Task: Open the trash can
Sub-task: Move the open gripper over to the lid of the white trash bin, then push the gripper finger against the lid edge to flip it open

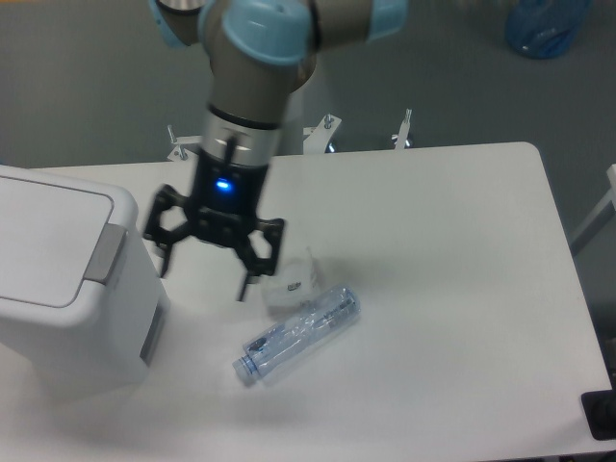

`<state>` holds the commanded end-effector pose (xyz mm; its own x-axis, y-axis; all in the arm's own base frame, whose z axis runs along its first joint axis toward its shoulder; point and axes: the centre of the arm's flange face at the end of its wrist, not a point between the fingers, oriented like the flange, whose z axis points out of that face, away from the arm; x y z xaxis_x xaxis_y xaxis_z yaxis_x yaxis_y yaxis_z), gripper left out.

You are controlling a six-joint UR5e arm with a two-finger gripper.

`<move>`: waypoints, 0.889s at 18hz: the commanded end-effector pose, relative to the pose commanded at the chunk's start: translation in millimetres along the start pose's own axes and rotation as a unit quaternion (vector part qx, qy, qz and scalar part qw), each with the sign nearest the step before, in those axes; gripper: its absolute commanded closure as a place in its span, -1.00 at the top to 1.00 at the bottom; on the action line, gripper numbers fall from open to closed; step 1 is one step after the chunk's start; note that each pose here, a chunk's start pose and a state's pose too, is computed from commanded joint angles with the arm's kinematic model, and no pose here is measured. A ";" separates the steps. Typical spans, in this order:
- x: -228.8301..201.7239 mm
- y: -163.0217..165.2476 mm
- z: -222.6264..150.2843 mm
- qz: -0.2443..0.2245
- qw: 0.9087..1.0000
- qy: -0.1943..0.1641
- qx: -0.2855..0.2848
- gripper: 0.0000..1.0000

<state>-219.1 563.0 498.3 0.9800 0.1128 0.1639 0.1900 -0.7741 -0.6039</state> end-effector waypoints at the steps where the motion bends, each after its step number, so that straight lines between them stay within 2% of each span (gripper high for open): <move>1: 6.0 0.3 0.8 0.004 1.000 0.003 -0.001 1.00; 9: 6.7 15.6 22.2 0.001 1.000 0.010 -0.022 1.00; 16: 12.7 18.2 26.7 0.001 1.000 0.015 -0.027 1.00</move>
<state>-201.7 566.9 468.5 0.9782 0.0929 0.1859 0.1834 -0.8067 -0.5617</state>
